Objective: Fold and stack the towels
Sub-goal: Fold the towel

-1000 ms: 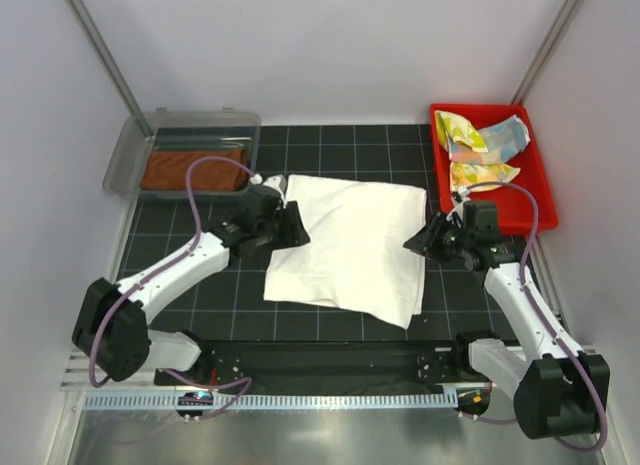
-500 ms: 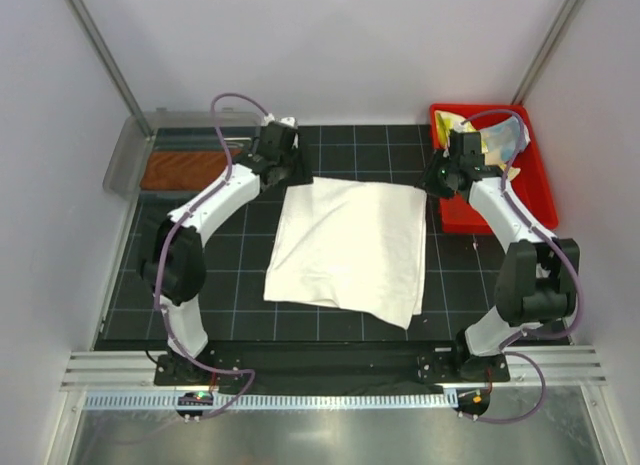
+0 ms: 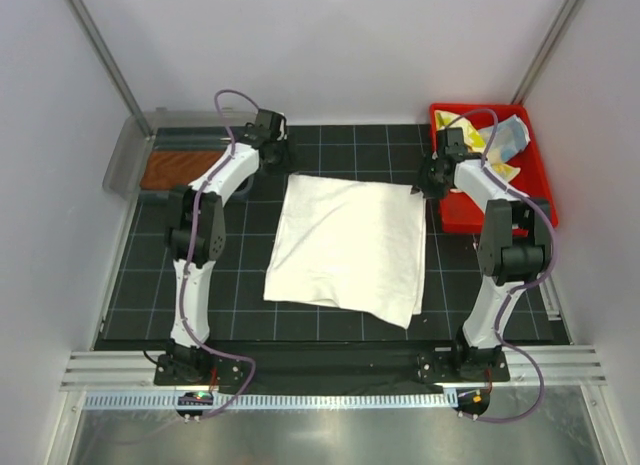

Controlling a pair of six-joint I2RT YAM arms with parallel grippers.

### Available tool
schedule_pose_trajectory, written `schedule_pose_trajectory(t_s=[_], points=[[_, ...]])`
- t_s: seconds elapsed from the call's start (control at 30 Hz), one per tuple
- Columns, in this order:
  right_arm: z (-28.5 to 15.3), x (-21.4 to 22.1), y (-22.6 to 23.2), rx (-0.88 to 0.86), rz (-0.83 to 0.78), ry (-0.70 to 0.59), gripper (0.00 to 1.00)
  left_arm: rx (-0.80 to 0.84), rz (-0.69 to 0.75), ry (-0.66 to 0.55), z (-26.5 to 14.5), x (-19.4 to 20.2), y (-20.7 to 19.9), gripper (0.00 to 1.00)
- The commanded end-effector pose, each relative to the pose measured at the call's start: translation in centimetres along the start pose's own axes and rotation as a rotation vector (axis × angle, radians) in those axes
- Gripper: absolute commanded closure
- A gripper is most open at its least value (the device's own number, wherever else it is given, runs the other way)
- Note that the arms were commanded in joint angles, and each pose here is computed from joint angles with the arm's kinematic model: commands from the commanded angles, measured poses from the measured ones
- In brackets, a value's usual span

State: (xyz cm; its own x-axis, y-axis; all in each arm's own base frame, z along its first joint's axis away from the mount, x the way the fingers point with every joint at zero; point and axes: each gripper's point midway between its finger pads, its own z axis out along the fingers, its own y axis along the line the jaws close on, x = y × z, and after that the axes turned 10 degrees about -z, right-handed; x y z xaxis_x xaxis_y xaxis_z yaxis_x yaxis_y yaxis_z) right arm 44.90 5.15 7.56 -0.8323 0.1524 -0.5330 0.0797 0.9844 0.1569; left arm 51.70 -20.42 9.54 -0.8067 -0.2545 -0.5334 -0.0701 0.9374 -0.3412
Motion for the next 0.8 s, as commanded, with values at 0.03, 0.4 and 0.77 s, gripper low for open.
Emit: schedule_pose_trajectory(t_s=[0.03, 0.4, 0.77], points=[[0.0, -2.0, 0.1, 0.003, 0.002, -0.045, 0.55, 0.116, 0.027, 0.026, 0.8, -0.4, -1.8, 0.40], [-0.5, -2.4, -0.4, 0.043, -0.006, -0.048, 0.50, 0.151, 0.038, 0.044, 3.8, -0.1, -2.1, 0.41], [1.7, -2.2, 0.0, 0.007, -0.016, -0.047, 0.58, 0.145, 0.031, 0.030, 4.7, -0.8, -1.9, 0.51]])
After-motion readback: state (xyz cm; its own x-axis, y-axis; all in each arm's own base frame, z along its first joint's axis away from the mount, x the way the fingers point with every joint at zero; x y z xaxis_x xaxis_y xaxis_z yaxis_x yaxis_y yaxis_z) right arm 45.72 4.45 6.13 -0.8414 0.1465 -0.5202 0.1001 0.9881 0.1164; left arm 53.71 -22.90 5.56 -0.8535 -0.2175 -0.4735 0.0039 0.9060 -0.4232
